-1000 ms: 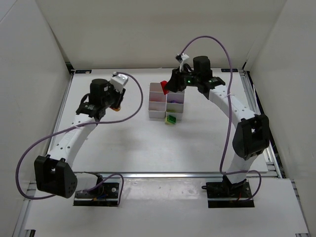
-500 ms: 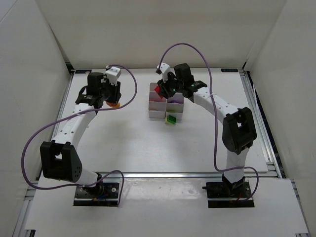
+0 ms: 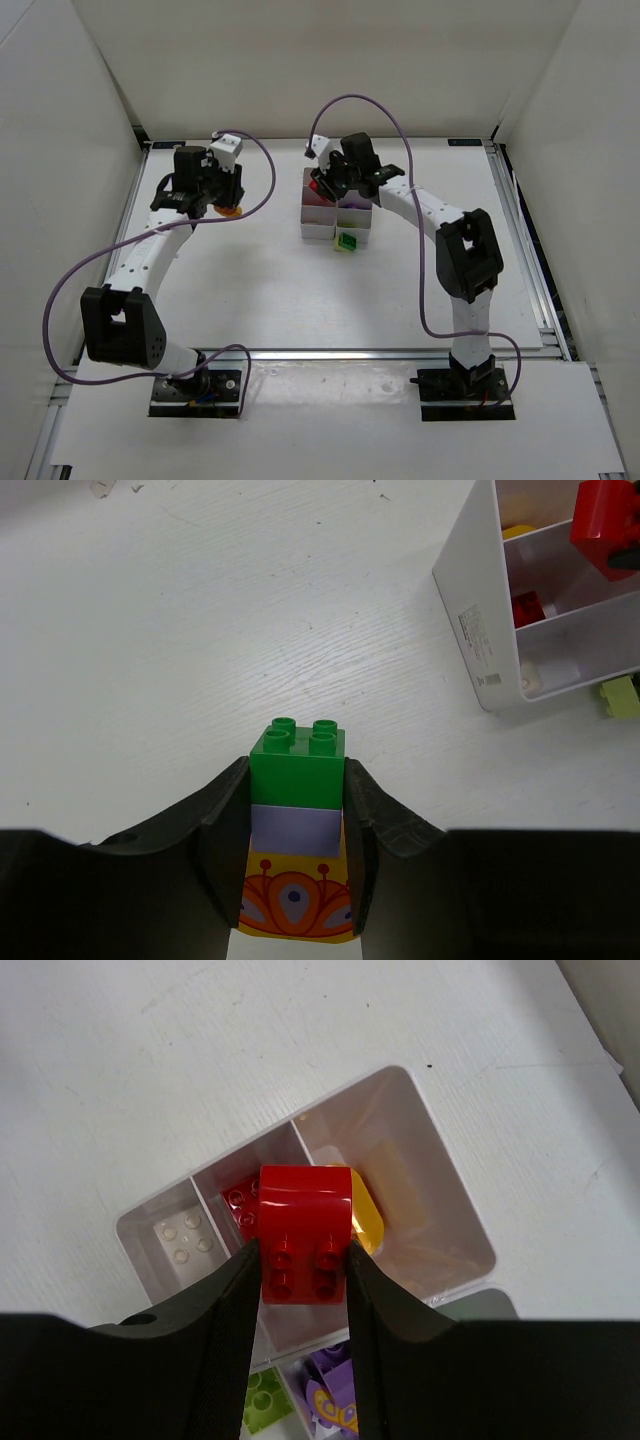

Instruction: Sort the legos into containers by color

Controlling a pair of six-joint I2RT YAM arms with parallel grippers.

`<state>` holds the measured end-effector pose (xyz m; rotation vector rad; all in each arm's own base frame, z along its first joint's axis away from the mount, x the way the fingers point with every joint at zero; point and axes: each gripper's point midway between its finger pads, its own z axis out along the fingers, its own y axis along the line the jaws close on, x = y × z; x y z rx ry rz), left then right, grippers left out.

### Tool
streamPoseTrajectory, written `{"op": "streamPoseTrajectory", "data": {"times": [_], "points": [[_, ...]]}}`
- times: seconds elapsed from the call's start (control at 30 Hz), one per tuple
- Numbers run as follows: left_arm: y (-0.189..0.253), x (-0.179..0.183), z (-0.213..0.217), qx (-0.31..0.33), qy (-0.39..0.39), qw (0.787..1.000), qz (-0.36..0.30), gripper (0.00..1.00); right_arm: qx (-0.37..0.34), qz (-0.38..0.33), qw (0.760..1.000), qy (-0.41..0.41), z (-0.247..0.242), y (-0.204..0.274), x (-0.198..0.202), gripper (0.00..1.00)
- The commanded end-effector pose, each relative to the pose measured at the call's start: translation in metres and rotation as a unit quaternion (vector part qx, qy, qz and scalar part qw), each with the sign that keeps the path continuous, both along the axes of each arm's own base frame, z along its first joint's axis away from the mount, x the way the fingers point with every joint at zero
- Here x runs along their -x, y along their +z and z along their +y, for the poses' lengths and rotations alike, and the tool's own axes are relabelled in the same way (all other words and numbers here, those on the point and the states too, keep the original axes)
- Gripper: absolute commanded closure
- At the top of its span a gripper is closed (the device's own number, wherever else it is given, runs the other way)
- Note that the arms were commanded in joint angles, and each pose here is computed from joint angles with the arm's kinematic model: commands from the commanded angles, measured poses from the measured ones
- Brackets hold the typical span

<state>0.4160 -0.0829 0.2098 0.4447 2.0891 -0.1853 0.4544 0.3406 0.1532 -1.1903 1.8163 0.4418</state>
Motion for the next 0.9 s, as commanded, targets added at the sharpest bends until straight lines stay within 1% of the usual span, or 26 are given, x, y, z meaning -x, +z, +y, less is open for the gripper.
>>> {"op": "streamPoseTrajectory", "data": {"times": [0.0,0.07,0.17,0.2,0.33,0.47,0.57,0.6,0.67,0.73,0.77,0.83,0.87], "points": [[0.020,-0.004,0.002,0.008,-0.001,1.000,-0.025,0.90,0.002,-0.044,0.999,0.016,0.011,0.018,-0.009,1.00],[0.019,-0.004,0.003,0.007,-0.002,1.000,-0.023,0.90,0.008,-0.042,0.999,0.016,0.010,0.014,-0.008,1.00],[0.017,-0.003,0.002,0.009,-0.002,1.000,-0.021,0.90,0.018,-0.044,0.999,0.014,0.010,0.008,-0.005,0.95],[0.017,-0.003,0.001,0.011,-0.003,1.000,-0.021,0.90,0.018,-0.045,0.999,0.014,0.009,0.008,-0.004,0.87],[0.017,-0.003,0.001,0.013,-0.004,1.000,-0.021,0.90,0.022,-0.045,0.999,0.014,0.008,0.006,-0.002,0.76],[0.018,-0.003,0.000,0.016,-0.005,1.000,-0.022,0.90,0.029,-0.050,0.998,0.013,0.005,0.002,-0.002,0.71],[0.019,-0.003,0.000,0.017,-0.005,1.000,-0.023,0.90,0.029,-0.052,0.998,0.011,0.004,0.003,-0.002,0.66],[0.017,-0.002,0.000,0.016,-0.005,1.000,-0.021,0.90,0.029,-0.053,0.998,0.012,0.005,0.004,-0.001,0.62],[0.017,-0.002,-0.001,0.018,-0.006,1.000,-0.021,0.90,0.029,-0.053,0.998,0.010,0.003,0.005,-0.001,0.57],[0.016,-0.002,-0.001,0.018,-0.007,1.000,-0.021,0.90,0.028,-0.054,0.998,0.011,0.002,0.006,0.001,0.48],[0.015,-0.001,-0.002,0.018,-0.008,1.000,-0.018,0.90,0.028,-0.053,0.998,0.010,0.001,0.006,0.002,0.39],[0.014,-0.001,-0.001,0.019,-0.006,1.000,-0.017,0.90,0.028,-0.050,0.998,0.011,0.001,0.005,0.005,0.36],[0.014,-0.001,-0.001,0.020,-0.005,1.000,-0.017,0.90,0.025,-0.052,0.998,0.011,0.000,0.008,0.005,0.31]]}}
